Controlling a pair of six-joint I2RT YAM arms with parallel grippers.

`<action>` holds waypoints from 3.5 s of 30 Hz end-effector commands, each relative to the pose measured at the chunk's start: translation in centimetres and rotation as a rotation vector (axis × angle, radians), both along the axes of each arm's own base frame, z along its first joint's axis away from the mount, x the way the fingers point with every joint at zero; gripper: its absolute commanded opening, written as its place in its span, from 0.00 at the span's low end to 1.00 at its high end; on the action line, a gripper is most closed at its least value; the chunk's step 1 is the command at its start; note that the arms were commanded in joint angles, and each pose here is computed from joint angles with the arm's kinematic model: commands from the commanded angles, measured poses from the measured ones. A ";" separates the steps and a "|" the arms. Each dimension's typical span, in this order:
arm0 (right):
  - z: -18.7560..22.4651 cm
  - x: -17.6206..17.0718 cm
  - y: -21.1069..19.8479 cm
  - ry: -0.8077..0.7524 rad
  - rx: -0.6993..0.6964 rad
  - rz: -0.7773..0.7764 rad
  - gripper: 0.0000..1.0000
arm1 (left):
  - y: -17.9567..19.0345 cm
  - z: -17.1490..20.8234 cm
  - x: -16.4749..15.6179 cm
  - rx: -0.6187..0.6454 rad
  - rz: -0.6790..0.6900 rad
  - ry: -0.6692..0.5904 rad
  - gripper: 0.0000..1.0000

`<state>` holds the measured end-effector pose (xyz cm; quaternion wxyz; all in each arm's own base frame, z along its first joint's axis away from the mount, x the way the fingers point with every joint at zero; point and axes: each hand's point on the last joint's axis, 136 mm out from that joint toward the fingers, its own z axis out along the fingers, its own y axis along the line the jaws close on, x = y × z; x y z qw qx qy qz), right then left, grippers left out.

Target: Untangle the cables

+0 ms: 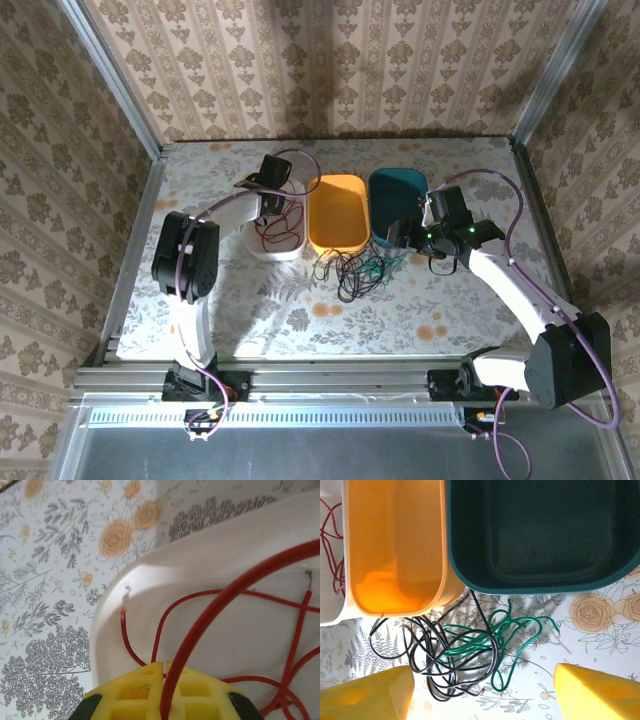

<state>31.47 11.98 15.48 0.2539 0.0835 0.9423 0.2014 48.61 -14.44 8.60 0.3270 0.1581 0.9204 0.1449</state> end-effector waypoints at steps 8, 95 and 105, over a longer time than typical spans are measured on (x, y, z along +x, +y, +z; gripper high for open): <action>0.8 -0.3 0.2 -0.004 -0.010 0.030 0.75 | -1.0 2.1 -0.1 0.026 -0.055 -0.003 0.45; -1.6 -0.1 1.6 0.065 -0.077 0.095 0.75 | -13.5 2.0 -23.0 -0.360 -0.815 0.358 0.68; -1.5 0.0 1.7 0.065 -0.075 0.100 0.75 | -14.2 -1.7 -19.3 -0.263 -0.657 0.255 0.61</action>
